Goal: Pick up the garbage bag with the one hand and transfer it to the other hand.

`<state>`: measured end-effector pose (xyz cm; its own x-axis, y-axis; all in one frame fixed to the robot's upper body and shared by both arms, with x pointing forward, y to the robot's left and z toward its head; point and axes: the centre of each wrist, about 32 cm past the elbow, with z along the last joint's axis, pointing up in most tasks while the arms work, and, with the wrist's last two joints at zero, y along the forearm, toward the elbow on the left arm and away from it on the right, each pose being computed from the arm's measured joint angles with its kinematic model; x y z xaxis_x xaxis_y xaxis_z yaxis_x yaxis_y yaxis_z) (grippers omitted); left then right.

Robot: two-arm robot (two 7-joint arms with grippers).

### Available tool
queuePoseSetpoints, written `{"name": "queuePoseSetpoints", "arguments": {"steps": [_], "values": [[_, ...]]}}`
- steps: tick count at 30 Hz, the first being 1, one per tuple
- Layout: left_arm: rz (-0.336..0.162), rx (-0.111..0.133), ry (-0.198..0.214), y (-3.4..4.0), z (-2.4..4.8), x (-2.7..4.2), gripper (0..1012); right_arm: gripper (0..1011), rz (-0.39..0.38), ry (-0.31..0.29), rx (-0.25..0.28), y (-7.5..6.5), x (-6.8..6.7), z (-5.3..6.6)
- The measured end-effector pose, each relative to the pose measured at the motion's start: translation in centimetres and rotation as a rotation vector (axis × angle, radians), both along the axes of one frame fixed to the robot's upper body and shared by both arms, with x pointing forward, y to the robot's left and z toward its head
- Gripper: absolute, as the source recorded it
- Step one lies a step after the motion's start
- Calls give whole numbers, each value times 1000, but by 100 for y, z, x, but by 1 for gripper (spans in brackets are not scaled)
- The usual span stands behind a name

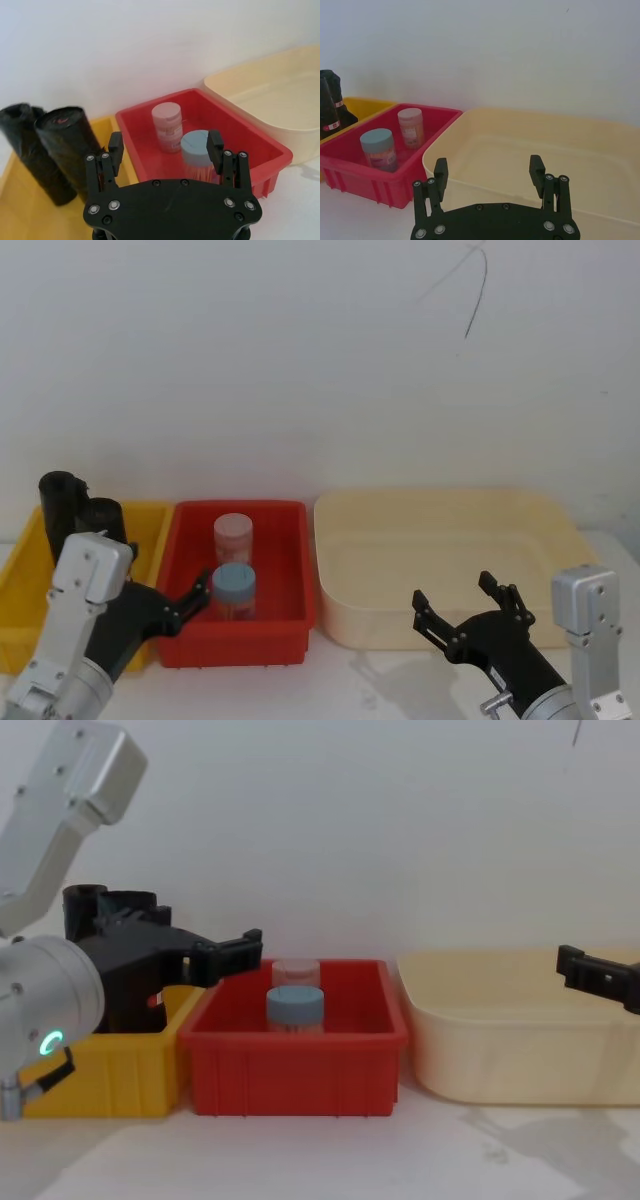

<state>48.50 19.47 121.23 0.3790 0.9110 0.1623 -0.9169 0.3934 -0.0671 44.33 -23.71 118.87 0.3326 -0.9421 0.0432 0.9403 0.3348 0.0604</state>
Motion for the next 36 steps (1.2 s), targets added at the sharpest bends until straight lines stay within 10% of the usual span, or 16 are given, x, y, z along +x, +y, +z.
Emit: {"name": "queuePoseSetpoints", "arguments": {"steps": [14,36], "values": [[88,-102,106,176,159,-63,1001,1000,0,0,0,0,0,0],[76,-79,144,418,278,85,1001,1000,0,0,0,0,0,0]]}}
